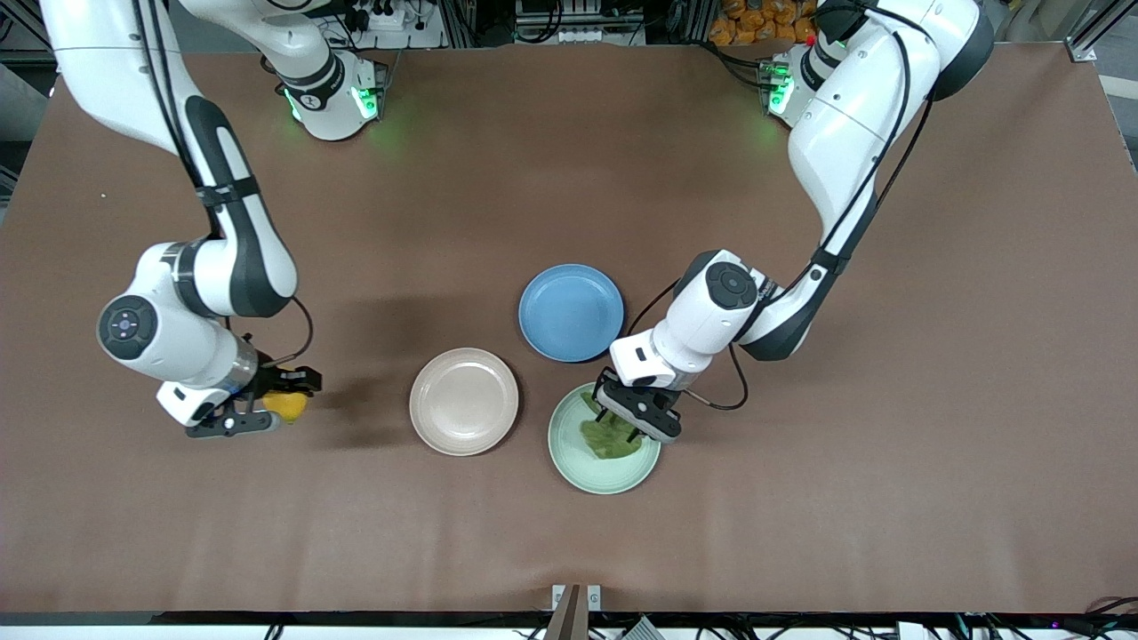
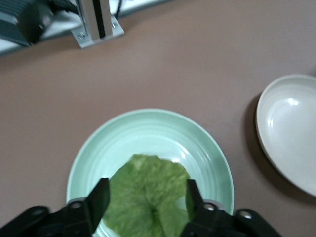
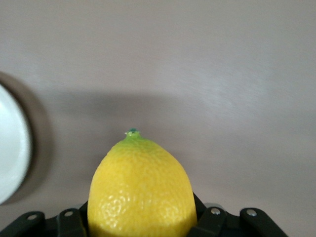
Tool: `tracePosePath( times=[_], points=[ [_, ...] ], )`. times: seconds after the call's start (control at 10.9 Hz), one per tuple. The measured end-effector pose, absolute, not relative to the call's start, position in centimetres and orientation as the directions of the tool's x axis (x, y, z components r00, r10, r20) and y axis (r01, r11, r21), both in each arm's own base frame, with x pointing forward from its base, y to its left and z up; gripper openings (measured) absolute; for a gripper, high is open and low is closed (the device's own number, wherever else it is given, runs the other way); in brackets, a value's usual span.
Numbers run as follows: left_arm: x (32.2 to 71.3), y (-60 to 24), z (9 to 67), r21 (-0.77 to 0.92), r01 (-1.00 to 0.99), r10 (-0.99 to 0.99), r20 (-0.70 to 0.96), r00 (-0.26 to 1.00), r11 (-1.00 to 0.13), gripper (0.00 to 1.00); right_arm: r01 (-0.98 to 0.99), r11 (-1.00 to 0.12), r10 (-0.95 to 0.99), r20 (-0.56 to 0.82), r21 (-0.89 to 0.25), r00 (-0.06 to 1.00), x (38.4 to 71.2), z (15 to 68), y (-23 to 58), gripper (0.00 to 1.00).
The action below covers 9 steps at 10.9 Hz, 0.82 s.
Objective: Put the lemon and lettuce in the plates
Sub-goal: 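Open the left gripper over the green plate while the right gripper lifts the lemon, then move the lemon with the right gripper over the beige plate while the left gripper withdraws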
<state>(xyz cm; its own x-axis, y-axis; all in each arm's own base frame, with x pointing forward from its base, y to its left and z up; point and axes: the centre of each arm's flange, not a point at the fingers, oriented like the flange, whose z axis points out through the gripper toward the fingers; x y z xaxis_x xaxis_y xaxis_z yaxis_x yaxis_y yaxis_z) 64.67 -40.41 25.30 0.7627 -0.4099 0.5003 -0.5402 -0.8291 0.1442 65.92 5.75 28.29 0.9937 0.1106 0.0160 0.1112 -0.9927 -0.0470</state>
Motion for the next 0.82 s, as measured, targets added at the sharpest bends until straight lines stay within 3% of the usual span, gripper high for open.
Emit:
tracePosePath(
  times=[0.27, 0.82],
  points=[
    [65.9, -38.9, 27.5, 0.151, -0.511, -0.371, 0.52, 0.769, -0.846, 1.0, 0.124, -0.989, 0.12, 0.051, -0.084, 0.991, 67.1, 29.0, 11.2, 0.61],
    [66.8, -31.5, 37.3, 0.094, -0.437, -0.387, 0.325, 0.863, -0.894, 1.0, 0.006, -0.997, 0.004, 0.024, -0.081, 1.0, 68.1, 24.6, 19.1, 0.61]
  ],
)
